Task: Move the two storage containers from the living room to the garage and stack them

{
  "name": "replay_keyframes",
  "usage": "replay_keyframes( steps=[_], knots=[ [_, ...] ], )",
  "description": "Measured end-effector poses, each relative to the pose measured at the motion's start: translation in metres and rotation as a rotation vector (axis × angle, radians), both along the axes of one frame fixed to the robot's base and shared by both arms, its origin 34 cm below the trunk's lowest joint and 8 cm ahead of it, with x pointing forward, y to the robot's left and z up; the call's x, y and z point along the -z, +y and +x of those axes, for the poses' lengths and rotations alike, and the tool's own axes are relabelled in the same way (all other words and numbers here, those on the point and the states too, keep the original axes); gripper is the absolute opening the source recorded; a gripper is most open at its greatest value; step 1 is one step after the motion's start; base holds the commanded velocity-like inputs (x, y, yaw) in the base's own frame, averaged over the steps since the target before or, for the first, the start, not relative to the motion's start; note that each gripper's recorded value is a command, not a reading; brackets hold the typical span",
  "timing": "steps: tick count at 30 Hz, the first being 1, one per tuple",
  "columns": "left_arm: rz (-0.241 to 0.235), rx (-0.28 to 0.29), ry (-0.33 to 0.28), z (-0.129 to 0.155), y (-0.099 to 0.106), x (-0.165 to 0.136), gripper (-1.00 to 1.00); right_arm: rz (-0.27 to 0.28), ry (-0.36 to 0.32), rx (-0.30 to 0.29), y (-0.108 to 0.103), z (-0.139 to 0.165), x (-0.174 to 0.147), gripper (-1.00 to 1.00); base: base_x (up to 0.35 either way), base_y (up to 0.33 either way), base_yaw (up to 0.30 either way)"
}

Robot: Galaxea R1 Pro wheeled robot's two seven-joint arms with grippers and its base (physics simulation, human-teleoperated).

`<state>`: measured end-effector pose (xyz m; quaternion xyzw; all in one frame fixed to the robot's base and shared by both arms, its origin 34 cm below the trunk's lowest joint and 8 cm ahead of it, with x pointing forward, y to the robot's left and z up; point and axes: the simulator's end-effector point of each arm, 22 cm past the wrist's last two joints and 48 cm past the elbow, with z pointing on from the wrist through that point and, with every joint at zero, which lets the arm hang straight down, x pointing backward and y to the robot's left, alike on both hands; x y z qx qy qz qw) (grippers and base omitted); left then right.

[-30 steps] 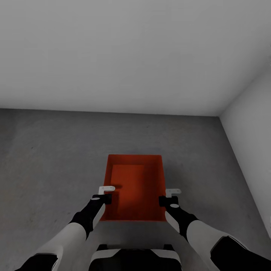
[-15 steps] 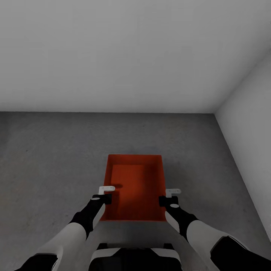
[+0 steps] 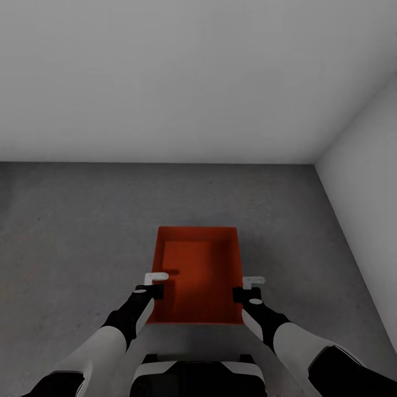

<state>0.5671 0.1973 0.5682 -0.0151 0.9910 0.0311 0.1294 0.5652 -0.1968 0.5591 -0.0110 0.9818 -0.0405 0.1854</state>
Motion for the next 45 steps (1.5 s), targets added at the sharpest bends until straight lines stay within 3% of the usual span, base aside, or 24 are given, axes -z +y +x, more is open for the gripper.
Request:
replay_keyframes(
  steps=[45],
  knots=[
    [0.000,0.001,0.013,-0.0059,-0.0006,0.0067,-1.00,0.000,0.013,0.001,-0.0006,-0.0066,0.0070,-1.00,0.000,0.000,0.000]
  ],
)
